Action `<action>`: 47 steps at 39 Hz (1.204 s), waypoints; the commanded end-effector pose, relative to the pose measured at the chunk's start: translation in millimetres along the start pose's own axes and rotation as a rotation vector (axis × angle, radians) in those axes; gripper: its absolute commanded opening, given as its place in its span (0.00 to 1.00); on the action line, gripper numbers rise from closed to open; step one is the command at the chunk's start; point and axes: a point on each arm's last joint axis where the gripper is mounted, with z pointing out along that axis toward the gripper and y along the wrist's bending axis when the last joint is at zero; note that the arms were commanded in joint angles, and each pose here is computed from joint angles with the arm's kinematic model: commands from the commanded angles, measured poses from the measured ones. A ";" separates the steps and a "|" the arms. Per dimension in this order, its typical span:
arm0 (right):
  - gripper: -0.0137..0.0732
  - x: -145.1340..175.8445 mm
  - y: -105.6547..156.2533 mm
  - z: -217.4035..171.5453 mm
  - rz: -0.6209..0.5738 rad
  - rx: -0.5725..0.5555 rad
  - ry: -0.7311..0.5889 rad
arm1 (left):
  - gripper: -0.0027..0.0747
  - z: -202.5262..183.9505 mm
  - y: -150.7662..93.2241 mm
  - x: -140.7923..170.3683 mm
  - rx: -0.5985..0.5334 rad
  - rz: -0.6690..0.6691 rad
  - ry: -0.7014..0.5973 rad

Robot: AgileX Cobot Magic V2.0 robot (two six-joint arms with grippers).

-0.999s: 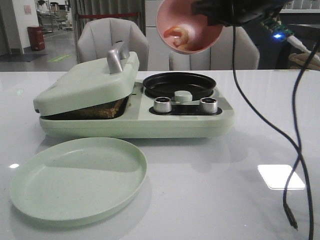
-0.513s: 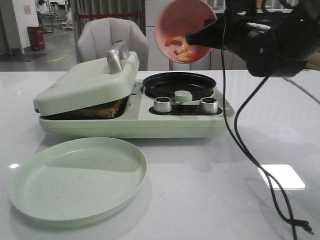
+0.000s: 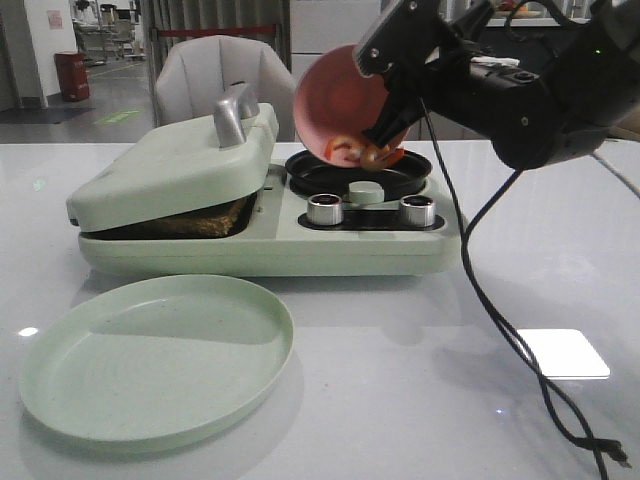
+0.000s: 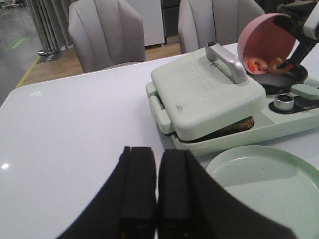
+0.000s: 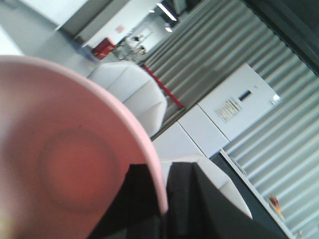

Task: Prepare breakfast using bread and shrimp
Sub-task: 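Tilt the pink bowl with the right gripper to pour shrimp into the pan, then carry the empty pink bowl back and lower it onto the table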

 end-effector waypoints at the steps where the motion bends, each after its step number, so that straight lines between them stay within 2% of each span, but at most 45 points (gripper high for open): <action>1: 0.32 -29.2 -30.0 4.6 -0.108 0.084 -0.117 | 0.18 -2.3 0.4 -14.2 0.008 -0.019 -0.090; 8: 0.32 -29.3 -40.6 3.5 -0.068 0.185 -0.105 | 0.18 -2.3 0.4 -14.2 0.008 -0.019 -0.090; 11: 0.32 -29.9 -50.1 2.7 0.004 0.233 -0.071 | 0.18 -2.3 0.4 -14.2 0.008 -0.019 -0.090; 14: 0.32 -30.7 -63.9 1.6 0.187 0.298 -0.027 | 0.18 -2.3 0.4 -14.2 0.008 -0.019 -0.090; 15: 0.32 -32.1 -70.8 0.9 0.297 0.321 -0.012 | 0.18 -2.3 0.4 -14.2 0.008 -0.019 -0.090; 17: 0.32 -32.5 -80.6 0.0 0.437 0.359 0.024 | 0.18 -2.3 0.4 -14.2 0.008 -0.019 -0.090; 19: 0.32 -33.3 -90.7 0.5 0.560 0.368 0.073 | 0.18 -2.3 0.4 -14.2 0.008 -0.019 -0.090; 25: 0.32 -41.2 -105.1 5.8 0.756 0.250 0.217 | 0.18 -2.3 0.4 -14.2 0.008 -0.019 -0.090; 31: 0.32 -57.5 -119.6 -0.7 0.868 0.181 0.304 | 0.18 -2.3 0.4 -14.2 0.008 -0.019 -0.090; 39: 0.32 -84.7 -147.5 -21.6 0.938 0.072 0.388 | 0.18 -2.3 0.4 -14.2 0.008 -0.019 -0.090; 47: 0.32 -94.9 -180.6 -50.8 0.961 -0.007 0.490 | 0.18 -2.3 0.4 -14.2 0.008 -0.019 -0.090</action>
